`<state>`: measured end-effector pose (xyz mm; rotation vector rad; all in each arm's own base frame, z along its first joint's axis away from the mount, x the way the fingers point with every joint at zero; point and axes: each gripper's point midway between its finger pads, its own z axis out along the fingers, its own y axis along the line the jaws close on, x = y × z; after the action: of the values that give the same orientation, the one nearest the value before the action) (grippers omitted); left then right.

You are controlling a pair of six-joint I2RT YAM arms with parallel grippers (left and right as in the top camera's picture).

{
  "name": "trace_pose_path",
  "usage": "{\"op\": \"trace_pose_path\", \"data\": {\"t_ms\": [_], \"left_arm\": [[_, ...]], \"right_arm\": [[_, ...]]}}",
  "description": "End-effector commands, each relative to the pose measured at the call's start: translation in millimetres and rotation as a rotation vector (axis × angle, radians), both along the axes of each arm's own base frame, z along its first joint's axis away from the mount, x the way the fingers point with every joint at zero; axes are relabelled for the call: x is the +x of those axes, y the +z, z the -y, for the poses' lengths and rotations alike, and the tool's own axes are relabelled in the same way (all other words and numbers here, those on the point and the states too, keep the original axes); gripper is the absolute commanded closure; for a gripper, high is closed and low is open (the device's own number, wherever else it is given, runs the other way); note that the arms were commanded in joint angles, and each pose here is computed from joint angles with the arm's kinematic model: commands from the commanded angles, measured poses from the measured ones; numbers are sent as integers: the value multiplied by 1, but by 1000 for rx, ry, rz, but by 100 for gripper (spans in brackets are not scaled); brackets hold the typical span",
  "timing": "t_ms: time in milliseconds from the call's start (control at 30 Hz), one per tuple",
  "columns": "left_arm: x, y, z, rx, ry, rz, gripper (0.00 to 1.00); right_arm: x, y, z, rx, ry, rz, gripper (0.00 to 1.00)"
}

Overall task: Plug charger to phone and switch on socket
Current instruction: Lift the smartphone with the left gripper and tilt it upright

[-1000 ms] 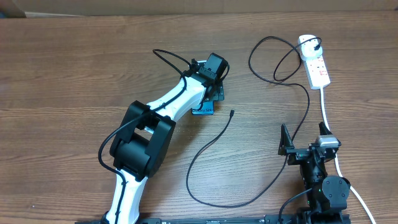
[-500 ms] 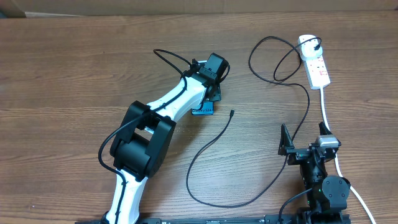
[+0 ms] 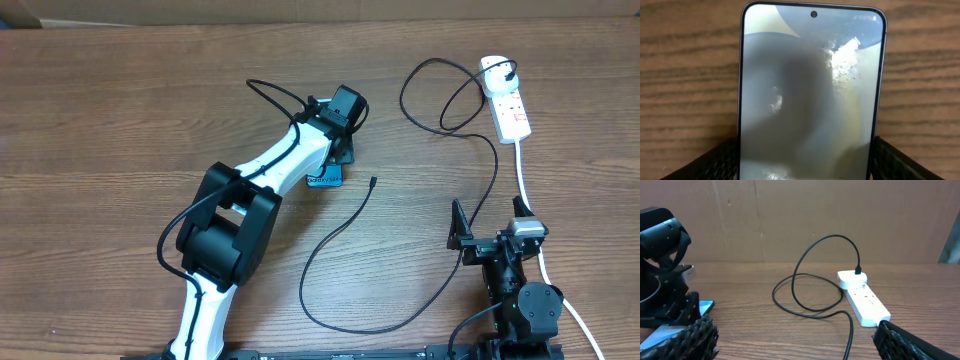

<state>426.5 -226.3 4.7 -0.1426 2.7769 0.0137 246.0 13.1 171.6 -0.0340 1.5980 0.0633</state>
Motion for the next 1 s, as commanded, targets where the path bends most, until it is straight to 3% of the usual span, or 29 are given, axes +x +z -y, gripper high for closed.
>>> {"op": "trace_pose_path", "data": {"t_ms": [0, 267, 567, 967], "left_arm": [[-12, 4, -3, 10, -9, -25, 26], [-27, 18, 6, -70, -33, -86, 28], [-54, 22, 20, -312, -42, -294, 32], [-52, 44, 16, -625, 7, -437, 34]], "right_arm": [[0, -2, -1, 2, 1, 3, 0], [0, -2, 0, 2, 1, 3, 0], [0, -2, -1, 2, 1, 3, 0], [0, -2, -1, 2, 1, 3, 0]]}}
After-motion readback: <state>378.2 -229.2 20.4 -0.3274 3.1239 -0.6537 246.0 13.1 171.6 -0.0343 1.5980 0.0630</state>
